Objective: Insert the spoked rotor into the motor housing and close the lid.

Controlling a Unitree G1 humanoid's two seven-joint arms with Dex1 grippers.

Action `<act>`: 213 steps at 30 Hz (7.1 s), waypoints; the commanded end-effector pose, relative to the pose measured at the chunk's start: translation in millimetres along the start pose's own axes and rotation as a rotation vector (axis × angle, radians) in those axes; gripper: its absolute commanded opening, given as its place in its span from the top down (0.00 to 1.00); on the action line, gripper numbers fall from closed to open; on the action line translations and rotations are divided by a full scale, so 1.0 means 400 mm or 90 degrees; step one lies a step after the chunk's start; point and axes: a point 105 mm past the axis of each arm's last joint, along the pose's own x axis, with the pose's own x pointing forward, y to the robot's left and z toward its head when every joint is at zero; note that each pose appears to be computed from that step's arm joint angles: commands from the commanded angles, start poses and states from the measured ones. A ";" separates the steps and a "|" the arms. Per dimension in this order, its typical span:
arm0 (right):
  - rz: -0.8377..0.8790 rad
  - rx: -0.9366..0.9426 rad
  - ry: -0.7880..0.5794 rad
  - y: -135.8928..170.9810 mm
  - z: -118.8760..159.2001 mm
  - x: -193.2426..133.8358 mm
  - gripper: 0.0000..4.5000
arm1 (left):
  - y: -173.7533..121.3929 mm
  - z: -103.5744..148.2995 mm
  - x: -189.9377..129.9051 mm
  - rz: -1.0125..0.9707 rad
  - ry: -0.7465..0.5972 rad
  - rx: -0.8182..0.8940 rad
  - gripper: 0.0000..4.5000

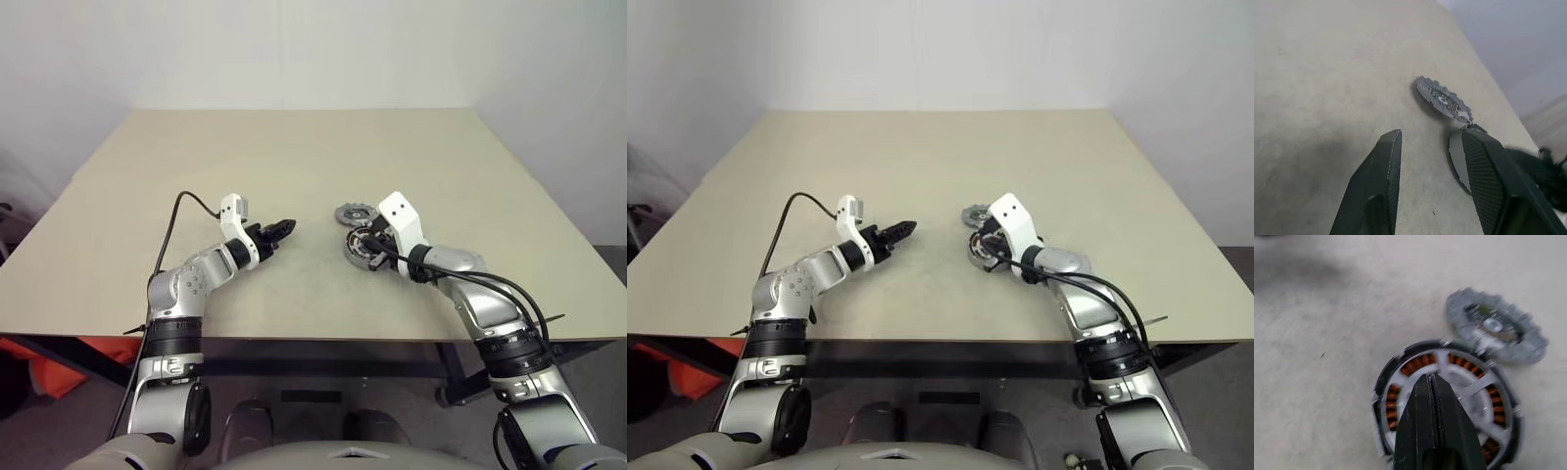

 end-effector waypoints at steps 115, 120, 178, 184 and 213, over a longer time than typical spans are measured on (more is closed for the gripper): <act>0.371 -0.058 0.143 0.074 0.166 0.043 1.00 | 0.037 -0.026 -0.111 0.061 0.082 0.632 0.54; 0.340 -0.002 0.154 0.100 0.164 0.099 1.00 | 0.037 -0.031 -0.132 0.084 0.075 0.624 0.54; 0.182 -0.003 -0.086 0.090 0.178 0.020 0.48 | 0.019 -0.034 -0.074 0.029 0.096 0.637 0.54; 0.143 -0.010 -0.035 0.087 0.103 0.034 0.48 | 0.026 -0.028 -0.078 0.032 0.097 0.639 0.54; 0.160 -0.045 -0.021 0.098 0.085 0.036 0.48 | 0.034 -0.015 -0.082 0.045 0.090 0.647 0.54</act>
